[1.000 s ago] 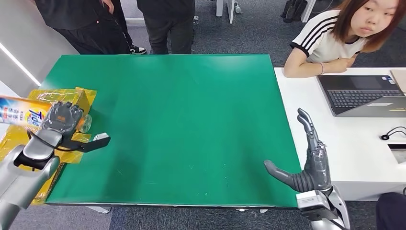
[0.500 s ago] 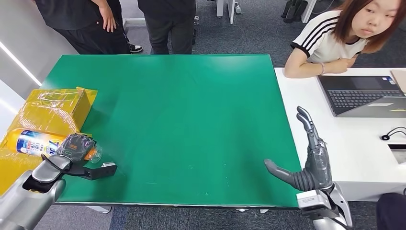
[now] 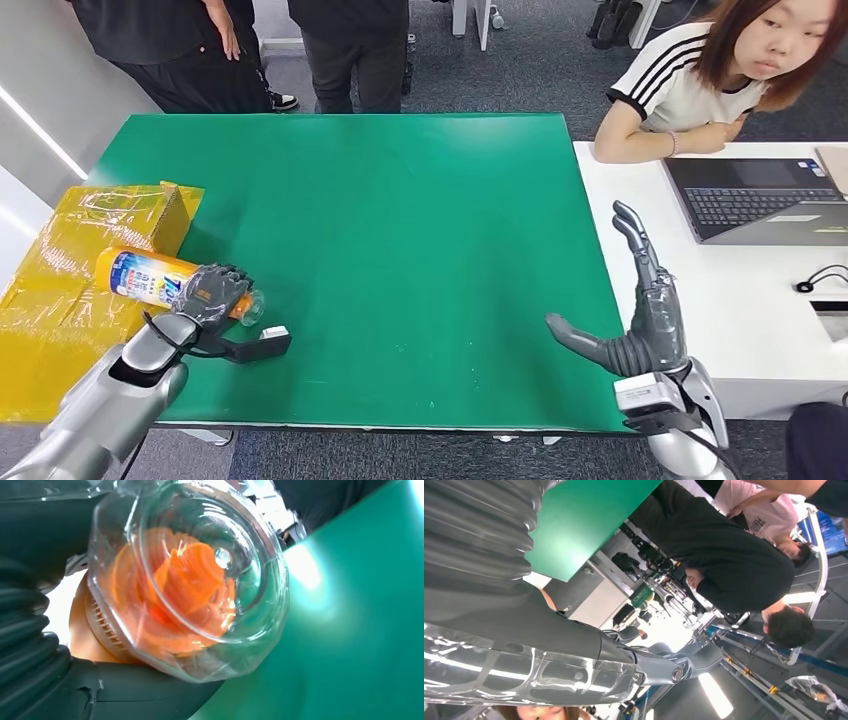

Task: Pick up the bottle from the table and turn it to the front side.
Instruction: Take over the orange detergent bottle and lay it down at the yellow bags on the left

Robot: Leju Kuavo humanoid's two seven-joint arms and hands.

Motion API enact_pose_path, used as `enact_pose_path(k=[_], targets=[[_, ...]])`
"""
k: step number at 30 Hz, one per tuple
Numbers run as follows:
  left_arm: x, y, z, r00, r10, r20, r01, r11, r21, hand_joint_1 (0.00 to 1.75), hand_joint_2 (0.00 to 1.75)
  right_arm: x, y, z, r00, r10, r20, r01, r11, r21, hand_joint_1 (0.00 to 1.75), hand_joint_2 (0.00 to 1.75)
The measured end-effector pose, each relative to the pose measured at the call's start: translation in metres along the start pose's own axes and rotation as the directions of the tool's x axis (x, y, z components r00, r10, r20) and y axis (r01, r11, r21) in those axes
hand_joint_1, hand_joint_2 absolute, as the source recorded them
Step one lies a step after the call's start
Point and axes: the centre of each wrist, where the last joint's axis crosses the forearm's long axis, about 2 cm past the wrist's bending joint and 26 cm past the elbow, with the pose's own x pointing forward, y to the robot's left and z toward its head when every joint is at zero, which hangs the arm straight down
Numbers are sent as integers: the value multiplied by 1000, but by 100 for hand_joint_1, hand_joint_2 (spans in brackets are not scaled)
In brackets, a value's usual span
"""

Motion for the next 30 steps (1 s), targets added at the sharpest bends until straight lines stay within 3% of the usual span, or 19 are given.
enact_pose_path(k=[1,4,5,24,27,30], targets=[[2,2,-3,1000,10,2,-10,1000,22,145,175,0,1,0,1000,-2,0,2,1000,2,0,175],[4,4,-7,999,43,13,-44,996,80,21,175,-1,4,0,1000,-5,-4,5,1000,7,0,175],[5,5,-7,998,52,19,-54,994,96,2,175,-1,5,1,1000,-5,-8,6,1000,7,0,175],[23,2,-10,994,100,37,-104,986,131,0,175,-4,11,11,998,-24,-51,25,999,26,0,175],[32,2,-9,984,171,56,-178,968,176,0,175,-4,12,12,998,-27,-54,28,999,27,0,175],[49,7,-11,940,327,100,-341,888,310,0,175,-3,13,15,997,-30,-71,32,999,27,0,175]])
